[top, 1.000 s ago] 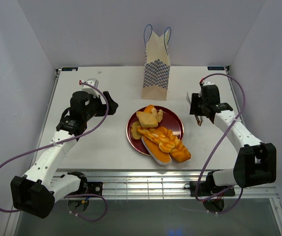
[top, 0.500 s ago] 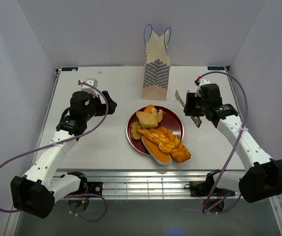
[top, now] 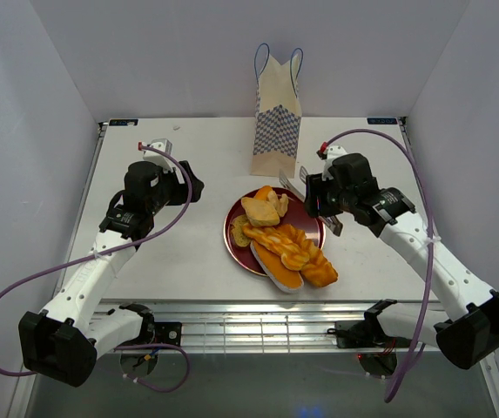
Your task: Place the fake bread into the paper bag
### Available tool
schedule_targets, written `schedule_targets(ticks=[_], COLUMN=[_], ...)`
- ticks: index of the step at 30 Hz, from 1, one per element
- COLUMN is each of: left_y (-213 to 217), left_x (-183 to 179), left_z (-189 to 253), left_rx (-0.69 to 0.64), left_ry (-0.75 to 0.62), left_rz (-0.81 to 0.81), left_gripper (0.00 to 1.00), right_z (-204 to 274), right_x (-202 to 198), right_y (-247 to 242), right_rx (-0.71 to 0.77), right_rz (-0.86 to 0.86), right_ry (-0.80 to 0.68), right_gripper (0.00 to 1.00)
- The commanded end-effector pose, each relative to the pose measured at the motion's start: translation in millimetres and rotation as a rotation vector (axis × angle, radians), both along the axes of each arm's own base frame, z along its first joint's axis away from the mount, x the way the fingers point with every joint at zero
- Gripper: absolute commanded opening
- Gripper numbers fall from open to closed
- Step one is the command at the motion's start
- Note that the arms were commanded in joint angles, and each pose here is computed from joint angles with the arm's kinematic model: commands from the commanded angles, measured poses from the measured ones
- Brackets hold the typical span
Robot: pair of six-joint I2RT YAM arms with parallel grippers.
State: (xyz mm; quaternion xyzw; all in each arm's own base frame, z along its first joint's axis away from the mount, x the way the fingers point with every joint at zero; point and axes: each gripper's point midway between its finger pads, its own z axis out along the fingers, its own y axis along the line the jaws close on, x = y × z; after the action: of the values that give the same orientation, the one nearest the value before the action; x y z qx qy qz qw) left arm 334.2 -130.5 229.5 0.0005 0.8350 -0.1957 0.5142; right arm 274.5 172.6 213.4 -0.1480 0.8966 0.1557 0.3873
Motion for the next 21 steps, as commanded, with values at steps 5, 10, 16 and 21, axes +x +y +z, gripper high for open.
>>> schedule_targets(ticks=[5,10,16,21], left_y=[3,3,1,0], left_x=[5,5,5,4], left_z=[17,16,13,14], left_rx=[-0.002,0.000,-0.003,-0.004], left_ry=[-0.043,-0.040,-0.031,-0.035], left_rz=[0.019,0.021,0.010,0.006], left_gripper=[0.87,0.87,0.87,0.87], right_z=[18,13,4,-6], right_x=[-7,-7,-6,-5], right_y=[20,30,43,48], right_rx=[0.052,0.058,0.057,0.039], right_rz=[0.047,0.063,0.090,0.098], right_ry=[-0.034,-0.035,-0.020,-0.004], right_gripper=[0.59,0.59,0.59,0.59])
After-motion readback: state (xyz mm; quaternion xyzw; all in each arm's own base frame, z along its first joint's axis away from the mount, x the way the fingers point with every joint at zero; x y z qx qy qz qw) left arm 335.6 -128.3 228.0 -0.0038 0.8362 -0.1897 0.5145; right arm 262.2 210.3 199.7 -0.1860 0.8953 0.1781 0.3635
